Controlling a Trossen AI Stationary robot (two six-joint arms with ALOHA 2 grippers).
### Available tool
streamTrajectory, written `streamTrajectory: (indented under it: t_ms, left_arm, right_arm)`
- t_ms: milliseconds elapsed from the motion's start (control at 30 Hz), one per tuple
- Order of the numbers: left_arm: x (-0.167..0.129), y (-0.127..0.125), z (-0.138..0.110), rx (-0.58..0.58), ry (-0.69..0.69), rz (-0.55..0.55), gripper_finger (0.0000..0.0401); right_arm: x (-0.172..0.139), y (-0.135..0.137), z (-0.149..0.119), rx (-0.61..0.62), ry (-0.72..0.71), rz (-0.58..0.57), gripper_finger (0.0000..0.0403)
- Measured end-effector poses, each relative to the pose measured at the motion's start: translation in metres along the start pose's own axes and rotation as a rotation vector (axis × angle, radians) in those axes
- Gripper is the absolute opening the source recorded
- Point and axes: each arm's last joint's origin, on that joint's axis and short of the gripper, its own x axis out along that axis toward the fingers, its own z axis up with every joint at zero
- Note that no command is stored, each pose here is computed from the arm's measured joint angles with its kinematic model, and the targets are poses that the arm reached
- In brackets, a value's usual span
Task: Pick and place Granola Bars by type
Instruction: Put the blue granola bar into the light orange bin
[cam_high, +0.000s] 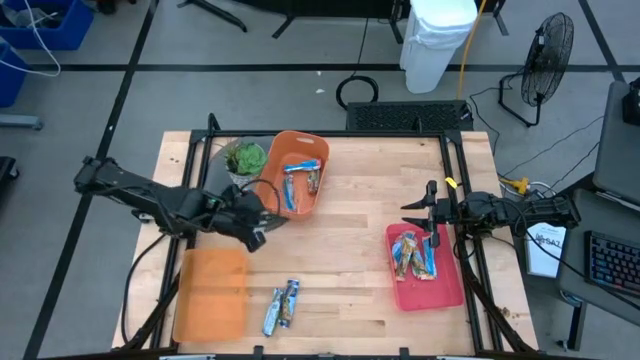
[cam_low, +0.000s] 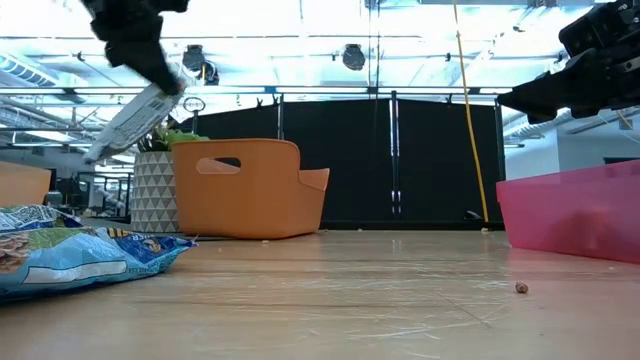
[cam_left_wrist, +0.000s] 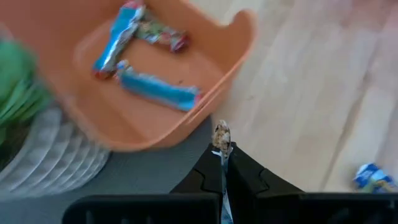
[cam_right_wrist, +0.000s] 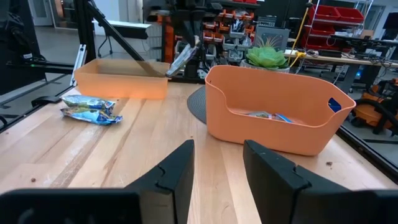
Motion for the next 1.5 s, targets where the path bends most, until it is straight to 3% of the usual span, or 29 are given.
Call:
streamTrajectory:
  t_ms: [200, 300, 400, 533, 667, 767, 833, 967, 1133, 1333, 1500]
  left_arm:
    - [-0.005, 0.028, -0.026, -0.08, -0.105, 0.012, 0.0006]
    - [-0.006, 0.031, -0.03, -0.088, -0.189, -0.062, 0.0006]
    - [-0.006, 0.027, -0.029, -0.043, -0.281, -0.23, 0.0006]
    - [-0.004, 0.012, -0.025, 0.125, -0.41, -0.524, 0.0006]
    - [-0.005, 0.001, -0.029, 0.252, -0.418, -0.788, 0.0006]
    - [-0.007, -0.002, -0.033, 0.18, -0.29, -0.955, 0.0006]
    - [-0.006, -0.002, -0.035, 0.074, -0.182, -0.999, 0.0007]
    - [-0.005, -0.002, -0.04, -0.148, 0.03, -1.024, 0.0006]
    - [-0.002, 0.0, -0.045, -0.362, 0.207, -0.981, 0.0006]
    - [-0.018, 0.005, -0.039, -0.381, 0.301, -0.854, 0.0006]
    - [-0.036, 0.014, -0.031, -0.371, 0.403, -0.579, 0.0006]
  right_arm:
    - [0.0, 0.0, 0.0, 0.0, 0.0, 0.0, 0.013]
    - [0.0, 0.0, 0.0, 0.0, 0.0, 0.0, 0.013]
    - [0.0, 0.0, 0.0, 0.0, 0.0, 0.0, 0.013]
    - [0.0, 0.0, 0.0, 0.0, 0.0, 0.0, 0.013]
    - [0.0, 0.0, 0.0, 0.0, 0.0, 0.0, 0.013]
    - [0.0, 0.0, 0.0, 0.0, 0.001, 0.0, 0.013]
    - [0.0, 0.0, 0.0, 0.0, 0.0, 0.0, 0.013]
    - [0.0, 0.0, 0.0, 0.0, 0.0, 0.0, 0.013]
    - [0.0, 0.0, 0.0, 0.0, 0.0, 0.0, 0.013]
    - [0.0, 0.0, 0.0, 0.0, 0.001, 0.0, 0.013]
    - [0.0, 0.0, 0.0, 0.0, 0.001, 0.0, 0.013]
